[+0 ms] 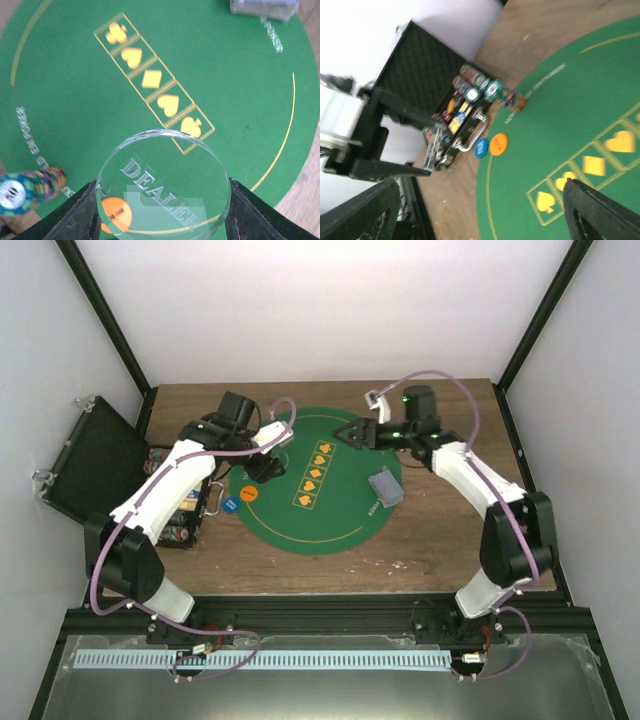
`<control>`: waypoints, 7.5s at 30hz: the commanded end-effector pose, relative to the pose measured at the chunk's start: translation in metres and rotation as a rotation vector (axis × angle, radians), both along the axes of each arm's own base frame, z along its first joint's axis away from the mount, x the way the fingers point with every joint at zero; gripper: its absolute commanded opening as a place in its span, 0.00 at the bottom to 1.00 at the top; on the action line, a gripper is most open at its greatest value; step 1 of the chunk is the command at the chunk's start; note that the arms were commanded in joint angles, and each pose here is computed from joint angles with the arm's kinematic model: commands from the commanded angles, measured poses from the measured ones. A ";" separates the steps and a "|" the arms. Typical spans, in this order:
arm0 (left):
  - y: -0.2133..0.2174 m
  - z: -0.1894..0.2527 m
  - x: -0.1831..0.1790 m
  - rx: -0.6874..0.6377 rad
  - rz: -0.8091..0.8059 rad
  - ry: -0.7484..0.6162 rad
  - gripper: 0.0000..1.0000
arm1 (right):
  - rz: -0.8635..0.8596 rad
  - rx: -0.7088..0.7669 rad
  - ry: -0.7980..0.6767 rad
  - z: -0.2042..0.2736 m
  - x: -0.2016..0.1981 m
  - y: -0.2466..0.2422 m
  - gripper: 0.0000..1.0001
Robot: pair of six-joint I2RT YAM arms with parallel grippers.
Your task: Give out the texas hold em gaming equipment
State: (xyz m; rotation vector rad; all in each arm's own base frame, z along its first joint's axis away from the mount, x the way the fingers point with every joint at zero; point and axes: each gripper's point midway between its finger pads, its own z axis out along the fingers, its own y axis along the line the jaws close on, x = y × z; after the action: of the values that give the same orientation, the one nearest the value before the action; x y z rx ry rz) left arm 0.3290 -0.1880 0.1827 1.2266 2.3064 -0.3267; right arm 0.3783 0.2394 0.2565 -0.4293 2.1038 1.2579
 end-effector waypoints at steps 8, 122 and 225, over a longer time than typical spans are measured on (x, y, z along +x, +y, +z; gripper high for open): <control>-0.021 0.022 0.025 -0.043 0.009 -0.028 0.15 | 0.325 0.193 0.126 0.015 -0.004 0.102 0.74; 0.127 -0.155 0.003 0.309 -0.010 0.274 0.79 | -0.267 -0.454 -0.006 -0.050 0.101 -0.076 0.78; -0.242 -0.146 -0.040 0.170 -0.462 -0.054 0.33 | -0.499 -0.410 -0.014 0.003 0.007 -0.154 0.89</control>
State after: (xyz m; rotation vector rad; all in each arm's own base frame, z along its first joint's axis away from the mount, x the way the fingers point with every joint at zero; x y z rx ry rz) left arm 0.2879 -0.4212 0.0308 1.8577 2.0012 -0.2358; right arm 0.3880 0.0886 0.2624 -0.0575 2.2693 0.5587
